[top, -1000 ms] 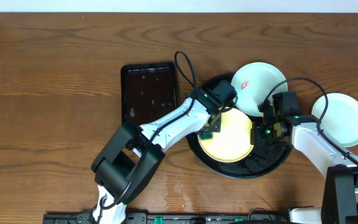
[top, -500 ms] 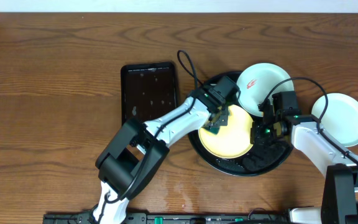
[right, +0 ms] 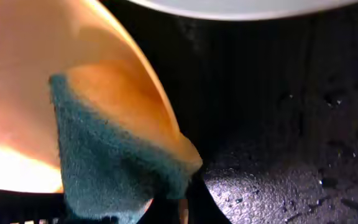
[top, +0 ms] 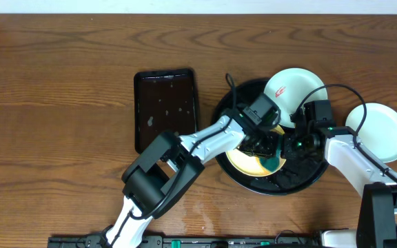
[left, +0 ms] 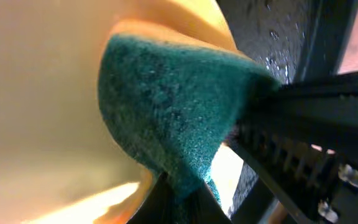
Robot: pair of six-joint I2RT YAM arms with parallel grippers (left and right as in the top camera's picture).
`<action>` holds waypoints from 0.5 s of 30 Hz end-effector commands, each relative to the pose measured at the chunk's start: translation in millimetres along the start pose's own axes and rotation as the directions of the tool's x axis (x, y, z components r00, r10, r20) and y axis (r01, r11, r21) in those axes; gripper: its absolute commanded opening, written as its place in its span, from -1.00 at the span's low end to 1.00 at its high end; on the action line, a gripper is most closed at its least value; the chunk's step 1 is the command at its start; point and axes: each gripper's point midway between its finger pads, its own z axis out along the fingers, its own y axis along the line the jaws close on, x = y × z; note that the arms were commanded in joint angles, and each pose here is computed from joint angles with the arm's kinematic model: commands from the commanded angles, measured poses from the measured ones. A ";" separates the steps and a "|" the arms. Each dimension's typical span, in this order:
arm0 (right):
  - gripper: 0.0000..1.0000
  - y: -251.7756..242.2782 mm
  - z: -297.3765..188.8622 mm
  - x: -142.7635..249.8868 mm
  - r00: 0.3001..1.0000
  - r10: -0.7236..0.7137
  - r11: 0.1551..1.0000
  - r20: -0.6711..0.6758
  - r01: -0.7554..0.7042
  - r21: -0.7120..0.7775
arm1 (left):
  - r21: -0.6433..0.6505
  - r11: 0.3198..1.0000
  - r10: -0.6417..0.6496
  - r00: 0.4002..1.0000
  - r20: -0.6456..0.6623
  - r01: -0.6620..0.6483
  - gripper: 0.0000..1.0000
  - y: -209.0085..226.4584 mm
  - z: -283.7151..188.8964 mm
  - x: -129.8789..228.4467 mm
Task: Clean dirty plates on tray and stack at the side
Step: 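Scrub the yellow plate with the sponge in the left gripper, then return the sponge to the small black tray with the left gripper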
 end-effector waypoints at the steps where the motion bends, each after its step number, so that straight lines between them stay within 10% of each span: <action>1: -0.98 -17.5 11.6 18.2 0.998 0.002 0.997 -0.059 0.003 0.079 | -0.006 0.998 -0.057 0.984 -0.169 0.057 -0.85 20.3 21.5 40.4; 8: -0.98 -17.3 11.6 17.3 0.998 0.001 0.997 -0.055 0.003 0.078 | -0.507 0.819 -0.299 0.954 0.023 0.269 -0.85 141.0 -33.3 31.1; 15: -0.98 -17.3 11.6 17.4 0.998 0.001 0.997 -0.056 0.003 0.078 | -0.712 0.602 -0.205 0.932 0.300 0.361 -0.85 174.4 -117.3 1.0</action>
